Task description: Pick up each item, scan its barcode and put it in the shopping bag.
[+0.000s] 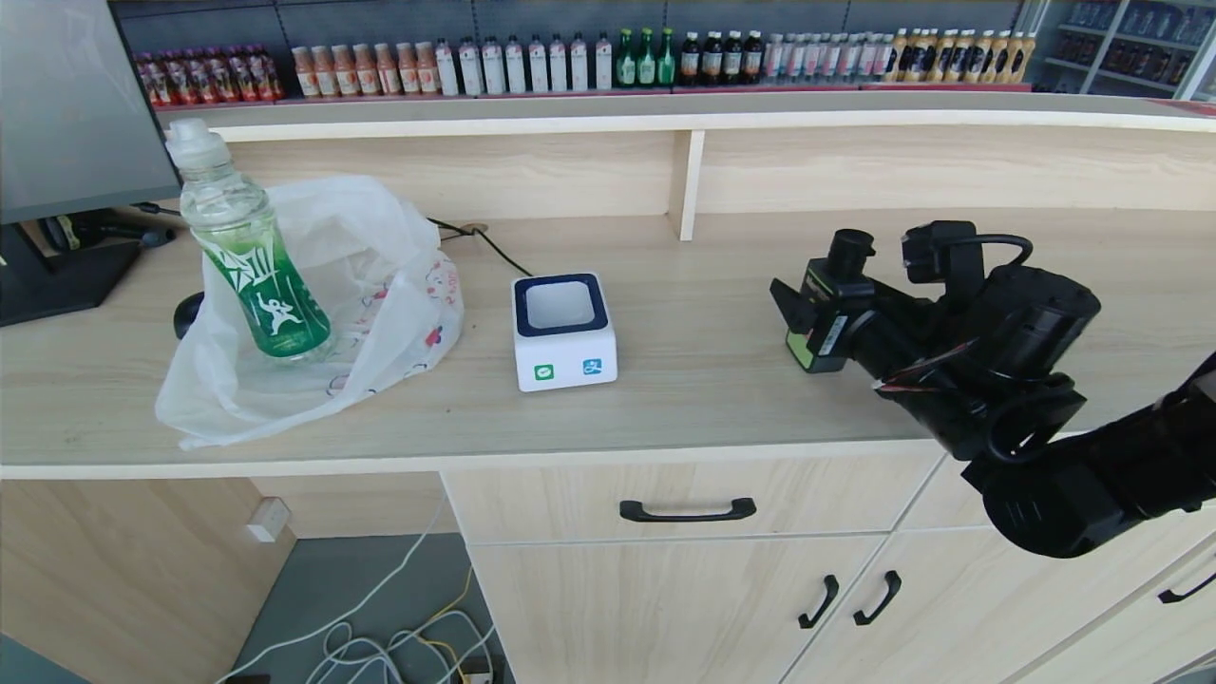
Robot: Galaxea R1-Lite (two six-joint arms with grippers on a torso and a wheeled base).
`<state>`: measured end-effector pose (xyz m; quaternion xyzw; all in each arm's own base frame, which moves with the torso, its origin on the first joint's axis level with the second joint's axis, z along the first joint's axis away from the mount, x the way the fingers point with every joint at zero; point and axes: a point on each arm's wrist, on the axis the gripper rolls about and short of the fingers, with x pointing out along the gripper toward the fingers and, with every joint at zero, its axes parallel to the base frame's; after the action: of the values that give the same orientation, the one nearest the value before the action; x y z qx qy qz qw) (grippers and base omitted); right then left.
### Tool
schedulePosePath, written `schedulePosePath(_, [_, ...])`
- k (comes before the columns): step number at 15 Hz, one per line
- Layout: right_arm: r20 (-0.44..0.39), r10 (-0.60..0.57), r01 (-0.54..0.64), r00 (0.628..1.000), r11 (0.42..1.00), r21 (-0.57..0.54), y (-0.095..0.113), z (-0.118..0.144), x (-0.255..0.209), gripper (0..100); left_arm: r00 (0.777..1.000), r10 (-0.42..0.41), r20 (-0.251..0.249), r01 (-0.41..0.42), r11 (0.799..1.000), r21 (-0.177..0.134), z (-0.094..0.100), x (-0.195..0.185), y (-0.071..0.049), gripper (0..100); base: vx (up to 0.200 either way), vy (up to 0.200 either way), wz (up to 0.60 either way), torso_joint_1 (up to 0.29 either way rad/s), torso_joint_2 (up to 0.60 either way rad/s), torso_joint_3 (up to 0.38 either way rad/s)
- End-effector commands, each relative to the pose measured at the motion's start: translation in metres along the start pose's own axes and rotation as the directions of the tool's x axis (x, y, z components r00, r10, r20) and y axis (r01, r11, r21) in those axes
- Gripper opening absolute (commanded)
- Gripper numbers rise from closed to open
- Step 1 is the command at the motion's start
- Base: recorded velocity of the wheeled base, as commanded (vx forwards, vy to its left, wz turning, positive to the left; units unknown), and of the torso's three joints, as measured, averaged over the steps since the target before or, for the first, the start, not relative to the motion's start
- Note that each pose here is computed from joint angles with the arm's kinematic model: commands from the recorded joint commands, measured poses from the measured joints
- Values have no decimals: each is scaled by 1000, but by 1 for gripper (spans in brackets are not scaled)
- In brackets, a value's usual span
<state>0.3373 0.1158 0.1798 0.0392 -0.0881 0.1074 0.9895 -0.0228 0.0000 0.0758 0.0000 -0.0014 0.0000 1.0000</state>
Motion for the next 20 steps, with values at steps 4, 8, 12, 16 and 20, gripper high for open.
schedulePosePath(4, [-19, -2, 2, 1000, 1000, -2, 0, -9, 4, 100, 1000, 0, 2, 0, 1000, 0, 0, 0, 0, 100, 0, 0, 0, 0, 0, 0])
schedulePosePath(8, [-33, -4, 4, 999, 1000, -1, 0, -14, 4, 100, 1000, 0, 2, 0, 1000, 0, 0, 0, 0, 100, 0, 0, 0, 0, 0, 0])
schedulePosePath(12, [-38, -4, 4, 999, 1000, -1, 0, -17, 5, 100, 1000, 0, 2, 0, 1000, 0, 0, 0, 0, 100, 0, 0, 0, 0, 0, 0])
schedulePosePath(16, [-35, -4, 4, 999, 1000, 1, 0, -20, 5, 100, 1000, 0, 2, 0, 1000, 0, 0, 0, 0, 100, 0, 0, 0, 0, 0, 0])
schedulePosePath(20, [-29, -2, 2, 1000, 1000, 0, 0, -19, 5, 0, 1000, 0, 2, 0, 1000, 0, 0, 0, 0, 100, 0, 0, 0, 0, 0, 0])
